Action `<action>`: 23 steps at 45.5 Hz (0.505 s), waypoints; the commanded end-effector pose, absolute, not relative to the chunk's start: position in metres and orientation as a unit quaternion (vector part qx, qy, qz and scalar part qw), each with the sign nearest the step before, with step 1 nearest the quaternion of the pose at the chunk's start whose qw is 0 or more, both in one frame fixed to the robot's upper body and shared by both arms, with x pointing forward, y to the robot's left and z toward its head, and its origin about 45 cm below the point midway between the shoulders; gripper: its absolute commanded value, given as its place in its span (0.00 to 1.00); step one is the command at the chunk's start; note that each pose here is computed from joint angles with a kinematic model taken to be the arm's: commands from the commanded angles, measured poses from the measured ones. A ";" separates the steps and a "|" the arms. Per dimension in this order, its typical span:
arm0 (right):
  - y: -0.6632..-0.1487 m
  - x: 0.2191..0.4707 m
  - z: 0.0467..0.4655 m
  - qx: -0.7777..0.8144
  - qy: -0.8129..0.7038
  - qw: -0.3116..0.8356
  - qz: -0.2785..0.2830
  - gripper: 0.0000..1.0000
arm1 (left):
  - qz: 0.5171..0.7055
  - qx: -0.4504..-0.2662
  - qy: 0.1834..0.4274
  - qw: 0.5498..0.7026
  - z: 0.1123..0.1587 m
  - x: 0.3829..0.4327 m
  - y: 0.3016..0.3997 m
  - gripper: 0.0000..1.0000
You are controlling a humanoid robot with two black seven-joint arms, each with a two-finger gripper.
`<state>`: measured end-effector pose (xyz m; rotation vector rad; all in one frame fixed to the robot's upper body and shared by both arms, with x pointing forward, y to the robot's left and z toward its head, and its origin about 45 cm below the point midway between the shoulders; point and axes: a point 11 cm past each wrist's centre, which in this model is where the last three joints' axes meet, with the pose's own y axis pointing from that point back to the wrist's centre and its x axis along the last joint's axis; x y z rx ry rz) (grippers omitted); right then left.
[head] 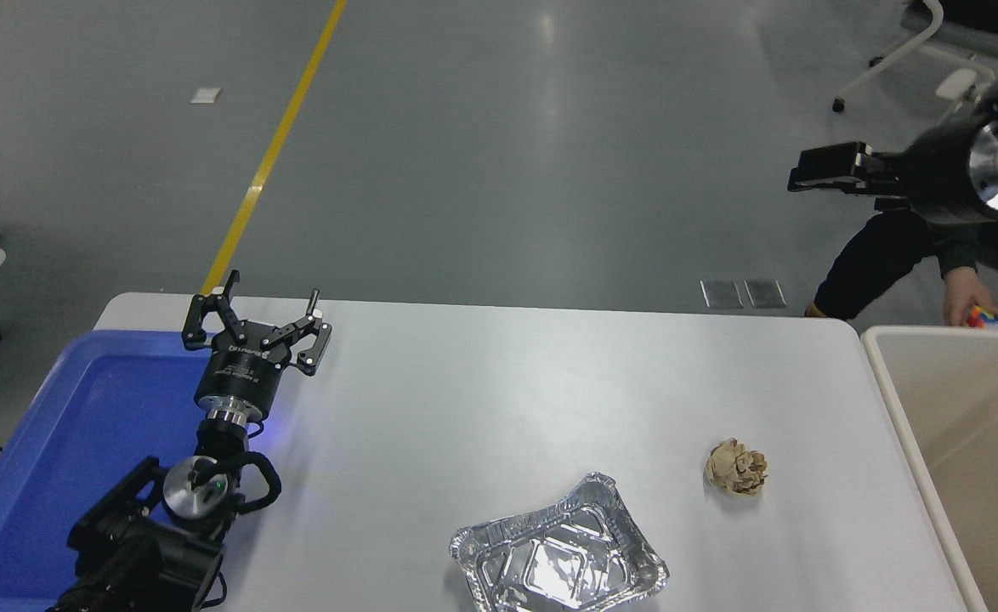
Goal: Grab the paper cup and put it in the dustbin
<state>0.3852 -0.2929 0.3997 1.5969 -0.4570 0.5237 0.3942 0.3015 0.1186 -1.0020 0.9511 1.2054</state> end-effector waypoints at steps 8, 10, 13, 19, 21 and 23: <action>-0.225 0.337 0.372 0.698 -0.007 0.697 0.163 1.00 | 0.522 -0.434 0.412 0.608 0.1183 0.3939 0.3016 0.99; -0.219 0.331 0.365 0.710 0.007 0.689 0.144 1.00 | 0.522 -0.434 0.412 0.608 0.1183 0.3939 0.3016 0.99; -0.208 0.325 0.355 0.724 0.022 0.679 0.119 1.00 | 0.522 -0.434 0.412 0.608 0.1183 0.3939 0.3016 0.99; -0.193 0.316 0.341 0.730 0.046 0.676 0.090 1.00 | 0.521 -0.434 0.412 0.608 0.1190 0.3944 0.3015 0.99; -0.191 0.315 0.336 0.728 0.052 0.678 0.088 1.00 | 0.522 -0.434 0.412 0.608 0.1183 0.3939 0.3016 0.99; -0.190 0.317 0.332 0.726 0.055 0.680 0.089 1.00 | 0.522 -0.434 0.412 0.608 0.1184 0.3939 0.3016 0.99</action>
